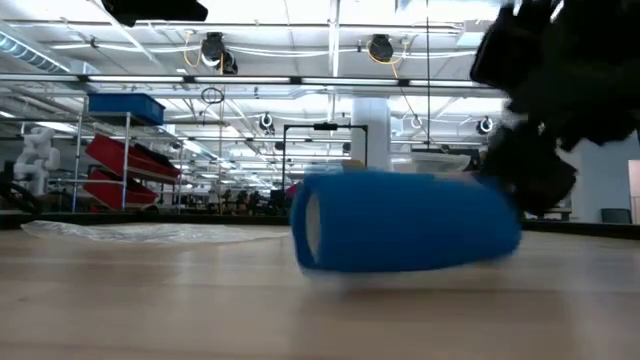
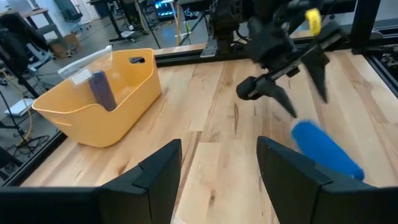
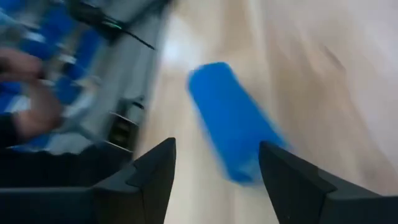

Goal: Roll bandage
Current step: Roll the blue bandage, then put the blue bandage into the transparent zip bag

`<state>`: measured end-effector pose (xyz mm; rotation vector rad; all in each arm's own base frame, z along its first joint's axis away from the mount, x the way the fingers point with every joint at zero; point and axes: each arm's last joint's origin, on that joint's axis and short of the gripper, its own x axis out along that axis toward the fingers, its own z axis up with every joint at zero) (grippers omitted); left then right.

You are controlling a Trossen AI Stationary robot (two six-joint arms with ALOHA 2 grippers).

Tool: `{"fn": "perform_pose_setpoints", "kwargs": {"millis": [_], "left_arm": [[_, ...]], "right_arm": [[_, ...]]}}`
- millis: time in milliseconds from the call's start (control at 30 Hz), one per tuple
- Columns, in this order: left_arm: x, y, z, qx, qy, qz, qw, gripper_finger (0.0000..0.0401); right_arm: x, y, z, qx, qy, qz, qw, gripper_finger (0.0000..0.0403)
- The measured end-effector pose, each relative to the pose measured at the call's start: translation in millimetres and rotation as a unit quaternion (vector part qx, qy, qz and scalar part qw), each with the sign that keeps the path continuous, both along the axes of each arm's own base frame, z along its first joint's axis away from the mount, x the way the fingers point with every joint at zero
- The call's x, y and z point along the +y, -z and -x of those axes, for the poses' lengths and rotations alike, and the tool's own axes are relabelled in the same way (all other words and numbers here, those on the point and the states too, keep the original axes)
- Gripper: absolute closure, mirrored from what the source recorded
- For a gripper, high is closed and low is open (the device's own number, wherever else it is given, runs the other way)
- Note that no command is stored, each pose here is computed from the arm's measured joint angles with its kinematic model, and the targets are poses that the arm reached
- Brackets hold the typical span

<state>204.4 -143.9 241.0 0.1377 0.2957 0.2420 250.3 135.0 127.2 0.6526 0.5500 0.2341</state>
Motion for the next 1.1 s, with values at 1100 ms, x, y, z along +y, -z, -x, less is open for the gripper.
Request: {"fn": "perform_pose_setpoints", "kwargs": {"millis": [1100], "left_arm": [[10.1, 12.7, 5.4, 0.047, -0.054, -0.049, 0.996, 0.0186]], "right_arm": [[-74.5, -25.2, -136.3, 0.001, 0.096, 0.272, 0.958, 0.0189]]}}
